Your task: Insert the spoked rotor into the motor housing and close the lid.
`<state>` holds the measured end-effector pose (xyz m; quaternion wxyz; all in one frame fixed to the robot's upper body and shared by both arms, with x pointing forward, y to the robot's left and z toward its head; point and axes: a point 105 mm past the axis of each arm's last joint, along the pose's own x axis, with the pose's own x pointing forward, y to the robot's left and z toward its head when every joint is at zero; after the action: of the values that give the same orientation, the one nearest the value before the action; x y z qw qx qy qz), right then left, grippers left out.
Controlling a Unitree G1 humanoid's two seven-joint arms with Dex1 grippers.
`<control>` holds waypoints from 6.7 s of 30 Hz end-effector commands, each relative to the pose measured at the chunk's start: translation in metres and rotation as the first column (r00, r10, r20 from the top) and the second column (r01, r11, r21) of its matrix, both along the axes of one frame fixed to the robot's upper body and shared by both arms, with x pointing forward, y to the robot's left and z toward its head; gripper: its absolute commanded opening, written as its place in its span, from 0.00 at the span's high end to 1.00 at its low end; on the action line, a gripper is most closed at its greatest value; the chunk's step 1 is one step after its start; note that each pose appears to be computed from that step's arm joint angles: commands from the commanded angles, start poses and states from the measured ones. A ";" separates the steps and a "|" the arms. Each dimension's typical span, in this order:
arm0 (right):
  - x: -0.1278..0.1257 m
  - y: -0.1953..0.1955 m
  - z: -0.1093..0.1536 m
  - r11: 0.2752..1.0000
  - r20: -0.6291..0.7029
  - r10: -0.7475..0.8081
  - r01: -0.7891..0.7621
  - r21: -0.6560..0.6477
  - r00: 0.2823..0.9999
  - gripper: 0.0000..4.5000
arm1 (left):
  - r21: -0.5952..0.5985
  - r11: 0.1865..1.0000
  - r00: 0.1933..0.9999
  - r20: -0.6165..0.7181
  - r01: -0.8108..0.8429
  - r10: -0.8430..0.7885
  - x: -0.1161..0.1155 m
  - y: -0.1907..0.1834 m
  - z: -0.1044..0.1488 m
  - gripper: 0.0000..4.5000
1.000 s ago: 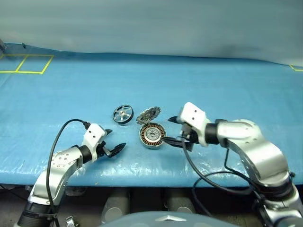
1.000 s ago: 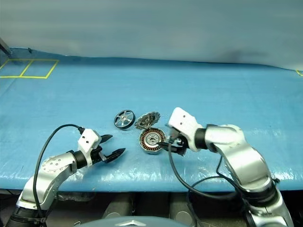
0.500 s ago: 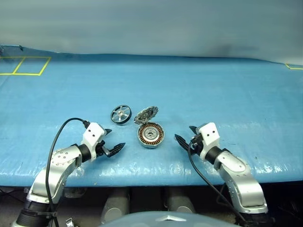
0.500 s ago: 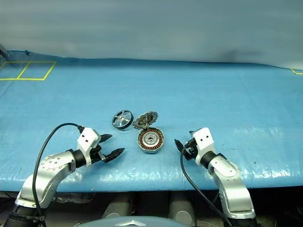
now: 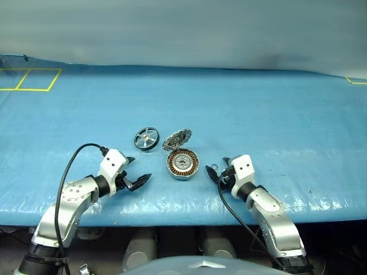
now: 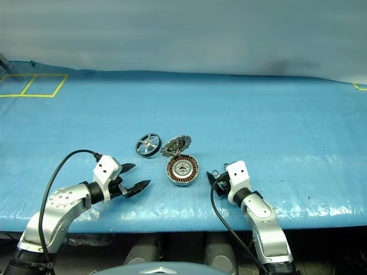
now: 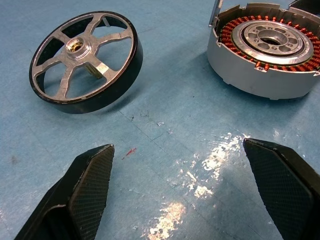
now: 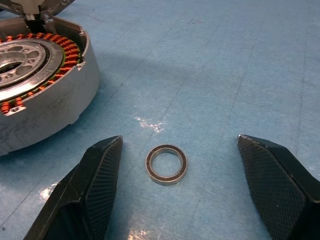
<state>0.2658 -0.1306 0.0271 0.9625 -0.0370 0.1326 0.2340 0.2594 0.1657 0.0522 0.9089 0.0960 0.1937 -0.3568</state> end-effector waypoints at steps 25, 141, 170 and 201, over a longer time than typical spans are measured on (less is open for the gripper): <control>0.003 0.019 0.088 0.977 0.112 0.165 -0.146 -0.158 0.980 0.85 | -0.010 1.000 0.998 0.067 0.021 -0.021 -0.001 -0.006 0.013 0.00; 0.010 0.094 0.053 0.942 -0.010 0.322 -0.321 -0.093 0.947 0.99 | -0.024 1.000 0.998 0.061 0.015 -0.014 0.000 -0.007 0.010 0.00; -0.016 0.095 0.088 0.889 0.059 0.458 -0.458 -0.003 0.887 0.99 | -0.052 0.998 0.994 0.109 0.034 -0.028 0.001 -0.002 0.030 0.00; -0.027 0.061 0.070 0.927 -0.021 0.372 -0.372 -0.053 0.928 0.99 | 0.378 0.755 0.839 -0.344 0.536 -0.423 0.111 0.009 0.098 0.00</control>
<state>0.2392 -0.0692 0.0854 0.8931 -0.0866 0.1613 0.4109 0.3667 0.1764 0.1380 0.7082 0.3010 0.3571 -0.5294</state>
